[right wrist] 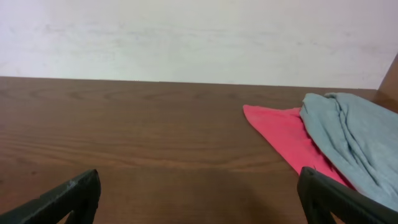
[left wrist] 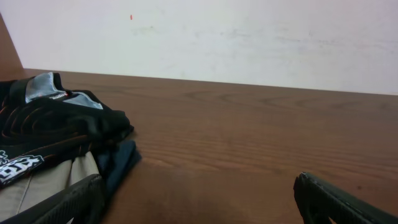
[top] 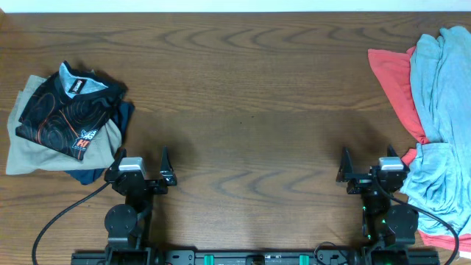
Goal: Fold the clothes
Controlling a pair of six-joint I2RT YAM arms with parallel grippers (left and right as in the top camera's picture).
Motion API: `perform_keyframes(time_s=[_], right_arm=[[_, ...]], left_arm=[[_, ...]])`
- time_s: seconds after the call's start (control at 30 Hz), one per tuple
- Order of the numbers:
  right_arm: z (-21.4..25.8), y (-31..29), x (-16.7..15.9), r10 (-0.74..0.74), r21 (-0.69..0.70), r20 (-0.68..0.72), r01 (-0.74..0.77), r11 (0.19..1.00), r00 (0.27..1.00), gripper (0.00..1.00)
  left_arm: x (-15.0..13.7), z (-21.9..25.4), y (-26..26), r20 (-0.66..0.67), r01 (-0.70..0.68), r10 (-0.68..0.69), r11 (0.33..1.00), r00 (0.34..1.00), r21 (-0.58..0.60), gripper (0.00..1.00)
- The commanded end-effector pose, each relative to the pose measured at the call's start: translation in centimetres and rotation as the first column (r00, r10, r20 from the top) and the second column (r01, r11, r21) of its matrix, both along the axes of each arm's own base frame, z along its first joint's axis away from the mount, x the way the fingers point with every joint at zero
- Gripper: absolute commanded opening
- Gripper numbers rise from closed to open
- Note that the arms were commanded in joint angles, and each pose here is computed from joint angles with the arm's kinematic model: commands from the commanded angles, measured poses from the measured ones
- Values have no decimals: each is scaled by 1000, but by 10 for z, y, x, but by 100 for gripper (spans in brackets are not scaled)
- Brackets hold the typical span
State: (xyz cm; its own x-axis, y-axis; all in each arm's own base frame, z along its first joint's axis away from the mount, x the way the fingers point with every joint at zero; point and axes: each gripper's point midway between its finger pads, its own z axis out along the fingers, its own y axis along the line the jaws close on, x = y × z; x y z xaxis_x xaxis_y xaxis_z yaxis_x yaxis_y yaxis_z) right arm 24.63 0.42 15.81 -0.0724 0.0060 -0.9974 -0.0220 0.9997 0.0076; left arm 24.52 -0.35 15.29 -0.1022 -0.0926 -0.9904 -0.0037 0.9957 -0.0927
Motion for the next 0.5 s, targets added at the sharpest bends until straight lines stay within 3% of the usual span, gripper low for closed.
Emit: perform_keyframes(time_s=[0.0, 0.17, 0.47], right_arm=[[0, 2, 0, 1, 103, 2, -1, 995, 1000, 99], [4, 19, -2, 93, 160, 3, -93, 983, 996, 99], [23, 15, -11, 72, 162, -80, -59, 985, 994, 99]], left_arm=[[-1, -12, 3, -37, -17, 17, 1000, 999, -7, 98], [-2, 1, 3, -11, -19, 18, 1000, 1000, -15, 98], [4, 20, 3, -75, -19, 18, 1000, 997, -12, 98]])
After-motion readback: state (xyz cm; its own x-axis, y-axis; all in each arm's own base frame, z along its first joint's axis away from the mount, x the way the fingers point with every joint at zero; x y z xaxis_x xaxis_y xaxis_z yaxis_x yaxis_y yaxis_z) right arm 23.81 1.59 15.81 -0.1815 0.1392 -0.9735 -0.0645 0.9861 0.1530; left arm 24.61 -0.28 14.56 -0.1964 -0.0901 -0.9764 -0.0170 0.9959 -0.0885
